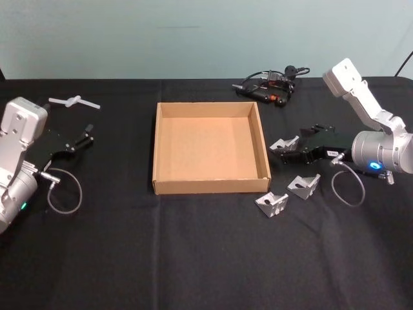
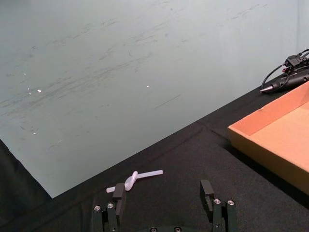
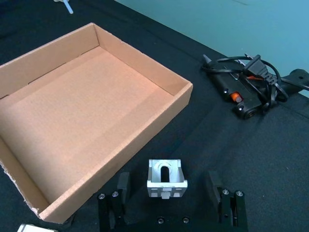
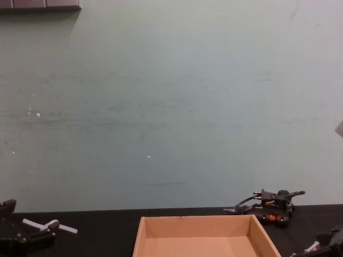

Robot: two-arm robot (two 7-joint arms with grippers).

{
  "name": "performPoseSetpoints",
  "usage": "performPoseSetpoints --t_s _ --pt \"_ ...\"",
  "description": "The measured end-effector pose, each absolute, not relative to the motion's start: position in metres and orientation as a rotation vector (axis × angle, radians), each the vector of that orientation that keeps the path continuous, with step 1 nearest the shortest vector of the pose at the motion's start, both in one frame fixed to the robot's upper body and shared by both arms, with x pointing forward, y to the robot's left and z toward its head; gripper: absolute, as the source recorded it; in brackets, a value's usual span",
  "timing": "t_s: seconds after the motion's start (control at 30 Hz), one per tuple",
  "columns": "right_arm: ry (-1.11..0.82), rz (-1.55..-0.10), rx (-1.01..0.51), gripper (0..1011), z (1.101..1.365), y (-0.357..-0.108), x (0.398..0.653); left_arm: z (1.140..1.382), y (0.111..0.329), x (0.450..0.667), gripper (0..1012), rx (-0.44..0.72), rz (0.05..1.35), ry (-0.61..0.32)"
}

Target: Use one hand to pick up the angle iron from the table and place it into the box.

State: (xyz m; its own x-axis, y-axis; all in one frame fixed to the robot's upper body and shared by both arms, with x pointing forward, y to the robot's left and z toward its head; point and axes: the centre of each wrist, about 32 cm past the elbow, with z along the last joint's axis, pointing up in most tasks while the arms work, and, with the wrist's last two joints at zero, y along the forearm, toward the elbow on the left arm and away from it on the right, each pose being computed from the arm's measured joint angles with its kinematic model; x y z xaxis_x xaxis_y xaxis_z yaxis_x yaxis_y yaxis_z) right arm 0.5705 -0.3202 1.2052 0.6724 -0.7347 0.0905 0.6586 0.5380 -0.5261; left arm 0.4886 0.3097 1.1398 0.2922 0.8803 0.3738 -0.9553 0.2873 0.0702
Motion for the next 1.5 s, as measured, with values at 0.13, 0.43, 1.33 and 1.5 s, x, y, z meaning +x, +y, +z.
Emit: performPoseSetpoints --t_s 0.13,0.43,1.33,1.5 --pt "0.144 -0.829 -0.56 1000 1.204 -0.32 0.572 1.14 0.31 0.489 1005 0.304 1.248 -0.285" --pt "0.144 -0.828 -0.561 995 1.204 -0.32 0.571 1.14 0.31 0.489 1005 0.304 1.248 -0.285" --pt "0.136 -0.849 -0.555 456 1.207 -0.318 0.568 1.14 0.31 0.489 1005 0.304 1.248 -0.285" --pt "0.116 -0.858 -0.549 456 1.217 -0.315 0.565 1.14 0.31 0.489 1005 0.304 1.248 -0.285"
